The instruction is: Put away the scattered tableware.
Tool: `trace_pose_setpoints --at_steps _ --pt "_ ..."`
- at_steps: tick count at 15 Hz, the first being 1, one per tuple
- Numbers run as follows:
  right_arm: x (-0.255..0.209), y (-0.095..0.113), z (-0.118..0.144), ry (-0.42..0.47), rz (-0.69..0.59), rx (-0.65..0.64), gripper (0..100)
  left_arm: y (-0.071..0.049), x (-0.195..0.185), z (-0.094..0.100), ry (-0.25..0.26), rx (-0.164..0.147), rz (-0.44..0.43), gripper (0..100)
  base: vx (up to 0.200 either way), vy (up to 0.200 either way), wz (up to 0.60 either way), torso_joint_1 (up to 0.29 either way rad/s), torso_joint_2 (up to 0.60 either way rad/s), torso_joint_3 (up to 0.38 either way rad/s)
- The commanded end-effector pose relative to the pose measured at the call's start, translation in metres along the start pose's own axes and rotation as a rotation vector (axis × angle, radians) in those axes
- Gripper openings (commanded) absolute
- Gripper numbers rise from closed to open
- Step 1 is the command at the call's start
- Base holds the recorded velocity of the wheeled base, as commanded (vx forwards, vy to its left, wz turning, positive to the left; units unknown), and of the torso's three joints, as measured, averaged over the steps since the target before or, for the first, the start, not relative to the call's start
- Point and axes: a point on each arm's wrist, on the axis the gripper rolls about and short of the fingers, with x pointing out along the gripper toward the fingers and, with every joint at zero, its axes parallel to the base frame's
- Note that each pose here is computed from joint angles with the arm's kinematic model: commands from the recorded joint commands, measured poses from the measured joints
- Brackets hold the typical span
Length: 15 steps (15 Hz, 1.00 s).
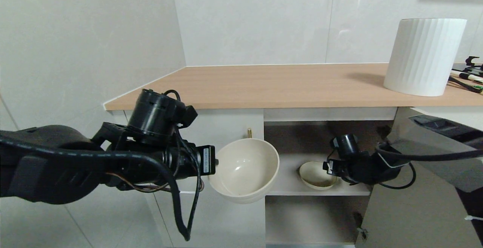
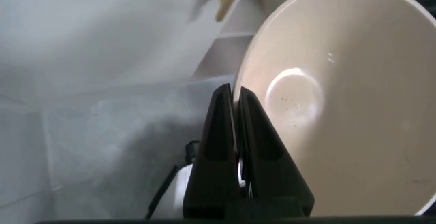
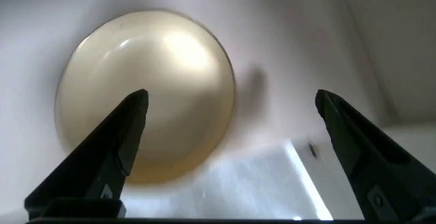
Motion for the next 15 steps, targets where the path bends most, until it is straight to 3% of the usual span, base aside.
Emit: trace_pose_setpoints --at_steps 1,5,6,8,11,15 --pt "-0.061 0.005 0.015 -0.043 0.081 -0.015 100 -0.005 0.02 -0.009 0.05 0.019 0.019 0 0.0 0.0 0.0 0.0 0.0 0.0" --pt "-0.184 0.009 0.022 -0.029 0.28 -0.099 100 -0.022 0.042 -0.03 0.104 0.081 0.065 0 0.0 0.0 0.0 0.0 0.0 0.0" --pt "-0.184 0.009 0.022 -0.029 0.28 -0.099 100 -0.022 0.042 -0.03 0.104 0.081 0.065 0 0.0 0.0 0.0 0.0 0.0 0.0" --pt "-0.247 -0.001 0.022 -0.038 0.393 -0.165 100 -0.026 0.047 -0.038 0.119 0.103 0.083 0 0.0 0.0 0.0 0.0 0.0 0.0" --pt "-0.289 -0.003 0.009 0.083 0.561 -0.258 100 -0.03 0.052 -0.044 0.139 0.115 0.083 0 0.0 0.0 0.0 0.0 0.0 0.0" --pt "-0.283 0.014 -0.012 0.162 0.574 -0.337 100 -0.037 0.05 -0.051 0.143 0.138 0.084 0 0.0 0.0 0.0 0.0 0.0 0.0"
